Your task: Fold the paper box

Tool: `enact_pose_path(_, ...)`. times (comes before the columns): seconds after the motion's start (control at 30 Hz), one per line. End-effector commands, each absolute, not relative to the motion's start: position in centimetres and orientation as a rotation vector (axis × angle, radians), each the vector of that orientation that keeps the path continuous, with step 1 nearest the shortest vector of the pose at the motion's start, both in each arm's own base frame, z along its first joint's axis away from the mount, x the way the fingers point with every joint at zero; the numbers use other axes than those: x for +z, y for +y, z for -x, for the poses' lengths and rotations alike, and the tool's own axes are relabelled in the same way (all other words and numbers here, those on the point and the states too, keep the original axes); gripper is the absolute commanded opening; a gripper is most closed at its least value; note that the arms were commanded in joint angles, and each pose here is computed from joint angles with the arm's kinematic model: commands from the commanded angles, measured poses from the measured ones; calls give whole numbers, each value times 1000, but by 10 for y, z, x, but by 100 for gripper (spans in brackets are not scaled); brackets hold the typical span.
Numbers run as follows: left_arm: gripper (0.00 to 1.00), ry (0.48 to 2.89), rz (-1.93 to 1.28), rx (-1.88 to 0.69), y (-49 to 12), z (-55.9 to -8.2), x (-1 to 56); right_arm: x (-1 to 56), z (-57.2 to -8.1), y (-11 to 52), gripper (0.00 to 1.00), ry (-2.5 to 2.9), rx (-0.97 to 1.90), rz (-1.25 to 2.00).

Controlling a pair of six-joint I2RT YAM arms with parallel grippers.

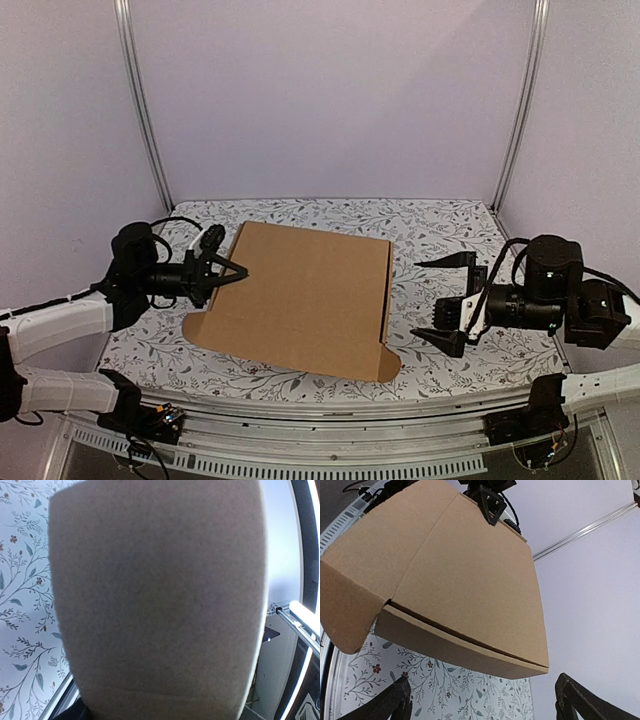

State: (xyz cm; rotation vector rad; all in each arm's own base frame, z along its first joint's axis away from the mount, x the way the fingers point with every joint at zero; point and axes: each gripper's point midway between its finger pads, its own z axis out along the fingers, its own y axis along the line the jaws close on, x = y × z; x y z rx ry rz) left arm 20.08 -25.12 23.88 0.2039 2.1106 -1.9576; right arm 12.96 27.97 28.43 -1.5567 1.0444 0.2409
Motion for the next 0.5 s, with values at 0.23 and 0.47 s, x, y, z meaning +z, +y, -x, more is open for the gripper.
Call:
enact_pose_path(0.23, 56, 2141, -248, -1945, -245, -188, 244, 265, -146, 295, 99, 535, -458, 1680)
enact_pose_path(0.47, 57, 2144, -254, -1949, -244, -185, 245, 258, -128, 312, 99, 449, -467, 1702)
